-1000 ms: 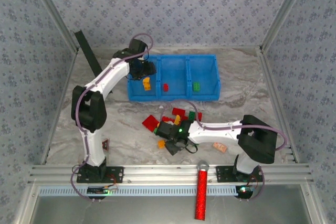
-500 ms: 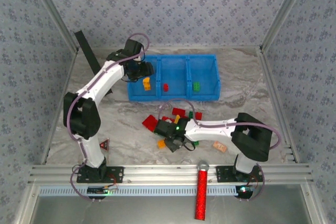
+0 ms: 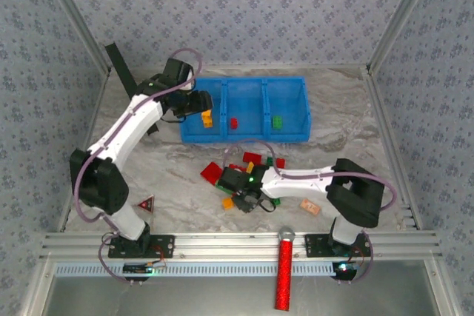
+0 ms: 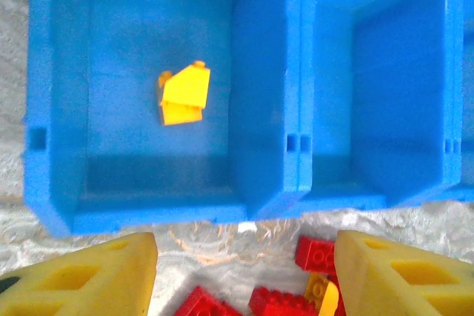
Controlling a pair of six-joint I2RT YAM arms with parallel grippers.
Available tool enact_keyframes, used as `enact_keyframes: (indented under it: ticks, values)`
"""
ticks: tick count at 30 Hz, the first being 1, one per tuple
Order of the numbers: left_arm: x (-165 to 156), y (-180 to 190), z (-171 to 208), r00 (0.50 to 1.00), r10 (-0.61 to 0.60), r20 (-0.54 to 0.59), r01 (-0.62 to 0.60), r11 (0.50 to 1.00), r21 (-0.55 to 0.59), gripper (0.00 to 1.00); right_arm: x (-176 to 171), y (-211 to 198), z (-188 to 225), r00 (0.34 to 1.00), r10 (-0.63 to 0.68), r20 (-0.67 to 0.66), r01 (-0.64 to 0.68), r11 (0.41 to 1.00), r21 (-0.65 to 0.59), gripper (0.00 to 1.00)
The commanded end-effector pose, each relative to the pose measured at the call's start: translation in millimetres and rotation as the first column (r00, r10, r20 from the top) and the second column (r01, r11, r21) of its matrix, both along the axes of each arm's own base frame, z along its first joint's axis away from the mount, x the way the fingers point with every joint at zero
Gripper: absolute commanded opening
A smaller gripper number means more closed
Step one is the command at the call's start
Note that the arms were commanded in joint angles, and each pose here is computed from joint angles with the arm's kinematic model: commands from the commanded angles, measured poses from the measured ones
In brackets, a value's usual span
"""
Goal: Sort the legos into containers by color
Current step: Pick up the lego from the bottom-center of the table, then place the lego in the container.
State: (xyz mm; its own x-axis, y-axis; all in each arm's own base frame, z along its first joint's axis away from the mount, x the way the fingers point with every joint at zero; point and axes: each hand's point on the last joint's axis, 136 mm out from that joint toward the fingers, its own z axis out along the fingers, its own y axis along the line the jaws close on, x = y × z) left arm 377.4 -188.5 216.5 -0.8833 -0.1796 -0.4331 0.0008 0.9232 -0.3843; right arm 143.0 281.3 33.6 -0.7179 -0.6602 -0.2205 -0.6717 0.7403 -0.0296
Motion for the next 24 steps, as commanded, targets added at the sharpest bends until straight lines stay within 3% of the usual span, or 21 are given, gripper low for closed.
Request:
enact_keyframes:
  ticks: [1,6,11,16,24]
  values:
    - [-35.5,5.4,6.9,0.997,-0.068,-0.019,0.069,0.997,0.026,0.65,-12.9,-11.4,27.1,0.998,-0.017,-0.058,0.021,0.997,0.070,0.21]
    - [-80.3,12.2,-7.1,0.994,-0.085,-0.062,0.088,0.995,0.049,0.66,12.3,-33.8,71.0,0.988,-0.143,-0.057,0.150,0.976,0.159,0.21]
    - [-128.0,12.6,-38.5,0.991,-0.077,-0.114,0.087,0.992,0.088,0.67,64.2,-46.5,113.1,0.970,-0.242,-0.001,0.233,0.931,0.283,0.23]
    - [-169.0,-0.7,-66.3,0.983,-0.085,-0.165,0.093,0.995,0.043,0.67,124.7,-47.0,149.1,0.955,-0.264,0.136,0.211,0.925,0.315,0.23]
    - [-204.9,-14.6,-95.3,0.970,-0.071,-0.233,0.076,0.997,0.011,0.67,199.8,-23.7,163.0,0.934,-0.214,0.285,0.139,0.955,0.261,0.23]
